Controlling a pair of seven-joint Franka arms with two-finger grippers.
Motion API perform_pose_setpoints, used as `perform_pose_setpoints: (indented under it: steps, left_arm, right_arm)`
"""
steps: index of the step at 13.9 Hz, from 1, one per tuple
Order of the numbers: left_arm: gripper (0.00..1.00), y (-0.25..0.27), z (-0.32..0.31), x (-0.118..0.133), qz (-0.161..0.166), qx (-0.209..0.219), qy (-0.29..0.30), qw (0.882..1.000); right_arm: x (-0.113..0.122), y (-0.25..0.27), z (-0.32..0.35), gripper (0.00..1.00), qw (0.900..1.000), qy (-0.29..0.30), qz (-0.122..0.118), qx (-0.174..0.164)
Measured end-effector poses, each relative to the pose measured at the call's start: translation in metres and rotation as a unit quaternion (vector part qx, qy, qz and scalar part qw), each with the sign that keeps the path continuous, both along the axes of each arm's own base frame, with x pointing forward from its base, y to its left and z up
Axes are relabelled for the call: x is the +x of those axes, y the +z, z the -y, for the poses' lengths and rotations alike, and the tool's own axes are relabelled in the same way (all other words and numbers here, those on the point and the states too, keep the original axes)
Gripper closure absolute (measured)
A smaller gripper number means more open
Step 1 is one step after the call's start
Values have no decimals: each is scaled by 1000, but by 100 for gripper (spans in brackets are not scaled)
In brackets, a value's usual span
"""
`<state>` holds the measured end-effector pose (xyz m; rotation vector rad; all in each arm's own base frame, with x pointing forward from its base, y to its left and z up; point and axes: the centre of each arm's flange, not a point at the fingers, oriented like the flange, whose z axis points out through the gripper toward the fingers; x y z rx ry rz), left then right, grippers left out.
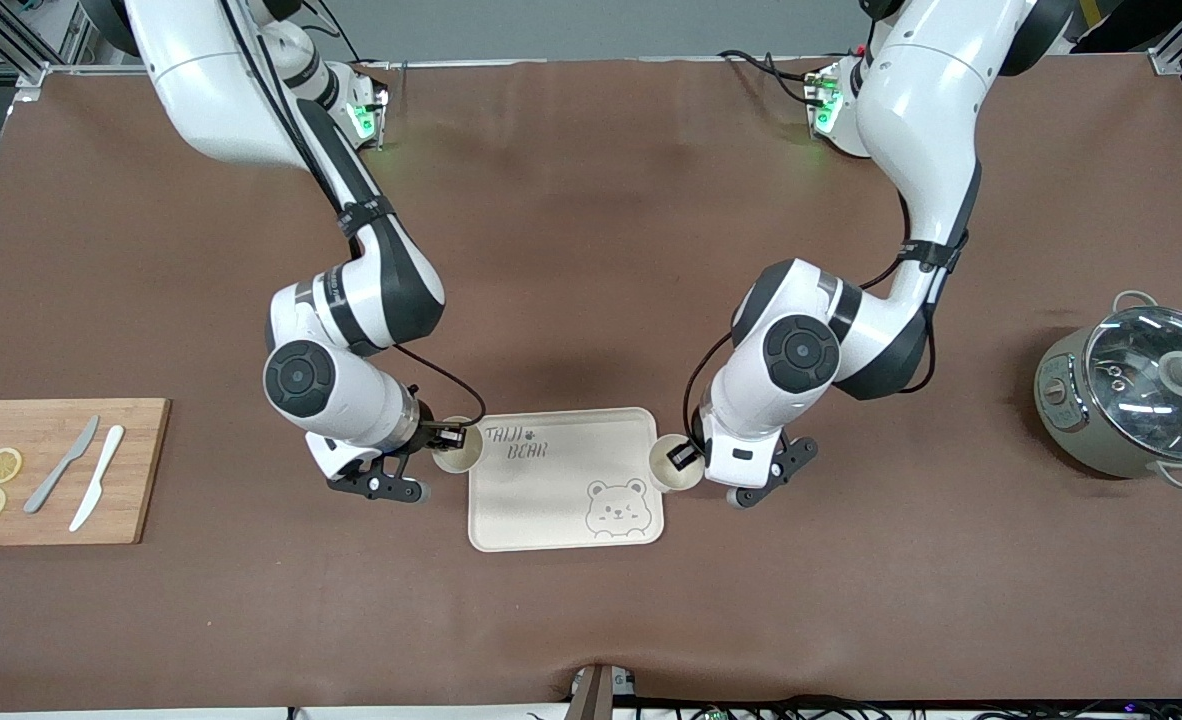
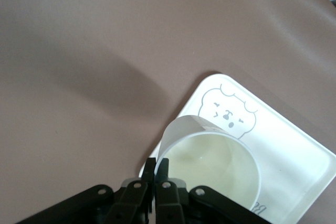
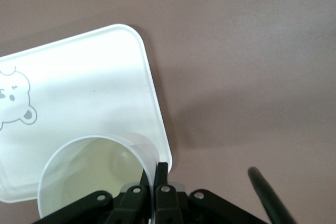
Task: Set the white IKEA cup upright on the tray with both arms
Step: 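Carry the right cup onto the tray while the left gripper carries its cup, then lower both cups upright onto the tray and open both grippers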
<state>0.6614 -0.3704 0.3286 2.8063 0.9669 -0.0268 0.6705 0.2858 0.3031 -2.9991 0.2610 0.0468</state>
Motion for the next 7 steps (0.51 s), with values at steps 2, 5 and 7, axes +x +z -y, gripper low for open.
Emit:
perform_pose_setpoints:
  steps: [2, 5, 7]
  left_arm:
    - [97, -6, 5, -2, -6, -1, 18, 1000]
    - [97, -22, 18, -4, 1, -9, 34, 999]
    - [97, -39, 29, -8, 3, -13, 42, 999]
  right_arm:
    - [2, -16, -6, 97, 1000, -5, 13, 3]
    - [-2, -45, -26, 97, 1000, -12, 20, 3]
    - [-4, -59, -33, 97, 1000, -12, 24, 3]
